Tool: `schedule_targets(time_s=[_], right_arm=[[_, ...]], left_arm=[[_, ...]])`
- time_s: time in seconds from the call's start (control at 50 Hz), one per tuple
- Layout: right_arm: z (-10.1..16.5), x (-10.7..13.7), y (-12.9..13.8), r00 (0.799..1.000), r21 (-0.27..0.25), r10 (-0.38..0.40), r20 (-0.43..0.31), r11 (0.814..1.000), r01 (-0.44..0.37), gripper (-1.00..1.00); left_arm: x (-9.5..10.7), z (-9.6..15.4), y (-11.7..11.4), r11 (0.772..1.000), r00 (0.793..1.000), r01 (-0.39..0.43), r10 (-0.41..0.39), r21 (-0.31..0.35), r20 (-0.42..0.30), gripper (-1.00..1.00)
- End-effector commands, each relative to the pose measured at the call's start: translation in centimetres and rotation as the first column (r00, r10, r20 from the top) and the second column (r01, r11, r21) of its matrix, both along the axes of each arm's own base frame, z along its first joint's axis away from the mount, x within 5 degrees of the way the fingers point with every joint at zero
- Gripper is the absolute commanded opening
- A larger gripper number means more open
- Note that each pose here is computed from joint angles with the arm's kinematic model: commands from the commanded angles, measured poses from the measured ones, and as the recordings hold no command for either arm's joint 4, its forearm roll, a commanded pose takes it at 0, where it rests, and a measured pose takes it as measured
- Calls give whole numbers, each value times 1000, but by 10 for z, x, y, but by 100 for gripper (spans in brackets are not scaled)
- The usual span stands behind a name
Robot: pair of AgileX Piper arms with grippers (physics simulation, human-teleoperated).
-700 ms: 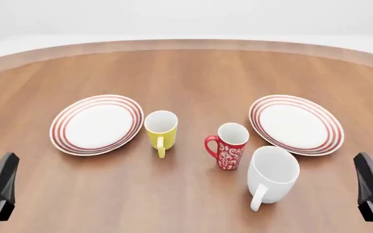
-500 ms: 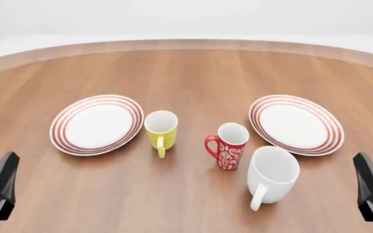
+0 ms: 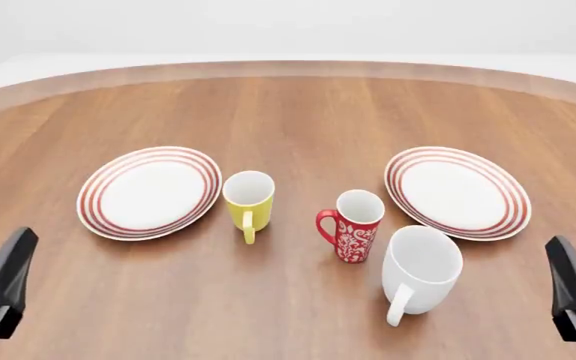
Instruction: Put the red mug on the left plate.
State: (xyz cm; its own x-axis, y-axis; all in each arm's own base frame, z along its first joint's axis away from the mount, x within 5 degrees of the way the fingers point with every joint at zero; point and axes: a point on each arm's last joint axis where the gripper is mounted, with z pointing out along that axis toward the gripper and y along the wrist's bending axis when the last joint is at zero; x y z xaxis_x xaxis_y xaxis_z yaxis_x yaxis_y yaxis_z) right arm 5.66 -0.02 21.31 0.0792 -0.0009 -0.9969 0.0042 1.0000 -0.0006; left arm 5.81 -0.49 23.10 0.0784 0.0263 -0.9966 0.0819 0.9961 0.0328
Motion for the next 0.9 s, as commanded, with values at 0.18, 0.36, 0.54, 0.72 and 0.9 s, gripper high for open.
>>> schedule_targets(time_s=[0.18, 0.36, 0.54, 0.72, 0.9], right_arm=[[0, 0, 0, 1000, -13, -6, -1, 1000, 6, 100], [0, 0, 0, 1000, -15, -6, 0, 1000, 6, 100], [0, 1, 0, 1000, -18, -8, -3, 1000, 8, 100], [0, 0, 0, 1000, -23, -9, -2, 1000, 9, 100], [-1, 0, 0, 1000, -33, -7, -5, 999, 6, 100]], left_arm=[[27, 56, -14, 988, 992, 124, -124, 91, 2, 100], [53, 69, -33, 963, 971, 238, -233, 125, -59, 100], [76, 87, -52, 931, 952, 306, -296, 200, -80, 100], [102, 110, -75, 903, 930, 368, -354, 220, -104, 100], [124, 126, -97, 876, 908, 419, -394, 240, -145, 100]])
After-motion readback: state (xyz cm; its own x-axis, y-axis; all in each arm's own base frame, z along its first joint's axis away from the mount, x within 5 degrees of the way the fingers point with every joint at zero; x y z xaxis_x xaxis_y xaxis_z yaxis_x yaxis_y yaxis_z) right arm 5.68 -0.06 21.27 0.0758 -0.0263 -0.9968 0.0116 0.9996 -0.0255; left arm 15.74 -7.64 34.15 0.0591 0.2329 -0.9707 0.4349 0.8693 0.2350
